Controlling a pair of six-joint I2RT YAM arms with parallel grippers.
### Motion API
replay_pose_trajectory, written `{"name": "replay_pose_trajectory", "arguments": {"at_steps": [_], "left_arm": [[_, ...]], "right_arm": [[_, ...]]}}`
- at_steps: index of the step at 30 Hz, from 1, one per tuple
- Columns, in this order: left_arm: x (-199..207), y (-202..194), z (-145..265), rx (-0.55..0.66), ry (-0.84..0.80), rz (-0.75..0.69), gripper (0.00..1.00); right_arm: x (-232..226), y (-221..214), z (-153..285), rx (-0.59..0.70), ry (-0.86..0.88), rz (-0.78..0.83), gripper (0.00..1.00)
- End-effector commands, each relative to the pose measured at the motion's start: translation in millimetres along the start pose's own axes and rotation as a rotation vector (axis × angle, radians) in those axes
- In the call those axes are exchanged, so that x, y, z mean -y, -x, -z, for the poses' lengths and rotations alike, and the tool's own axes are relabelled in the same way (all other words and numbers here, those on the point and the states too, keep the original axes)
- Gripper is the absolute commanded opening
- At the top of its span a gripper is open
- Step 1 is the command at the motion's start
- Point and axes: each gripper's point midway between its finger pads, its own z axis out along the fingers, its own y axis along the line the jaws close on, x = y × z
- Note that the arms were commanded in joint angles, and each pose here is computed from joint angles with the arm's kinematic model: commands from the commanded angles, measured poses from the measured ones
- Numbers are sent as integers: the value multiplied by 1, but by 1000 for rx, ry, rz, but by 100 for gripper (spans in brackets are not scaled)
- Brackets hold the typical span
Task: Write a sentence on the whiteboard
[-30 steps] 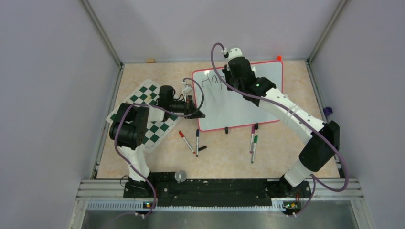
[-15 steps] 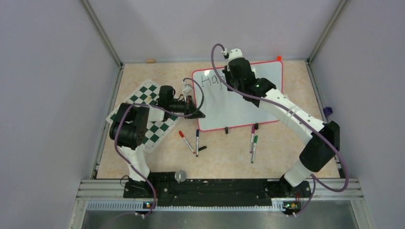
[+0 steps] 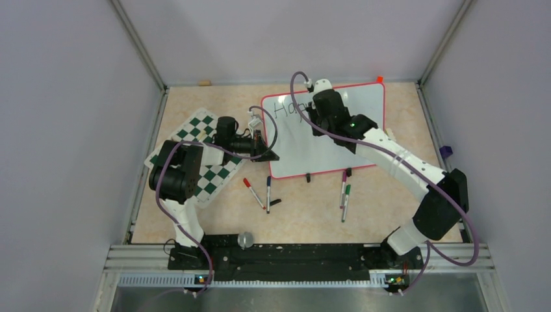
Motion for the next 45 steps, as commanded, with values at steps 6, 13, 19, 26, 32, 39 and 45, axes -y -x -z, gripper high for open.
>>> {"name": "replay_pose_trajectory", "arguments": {"at_steps": [6, 13, 19, 26, 32, 39, 45], "left_arm": [[-1, -30, -6, -45, -16, -12, 0], [0, -30, -6, -45, -20, -12, 0], [0, -30, -6, -45, -19, -12, 0], [0, -30, -6, -45, -20, -12, 0], [0, -29, -6, -44, -22, -13, 0], [0, -30, -6, -45, -22, -13, 0], [0, -30, -6, -45, -21, -11, 0]], "right_arm": [[-1, 35, 20, 79, 38, -38, 0], [-2, 67, 34, 145, 54, -36, 0], [1, 78, 29, 159, 24, -29, 0], [2, 80, 17, 162, -1, -27, 0], [3, 78, 10, 154, -20, -19, 0], [5, 77, 4, 152, -41, -13, 0], [6, 76, 3, 153, -47, -10, 0]]}}
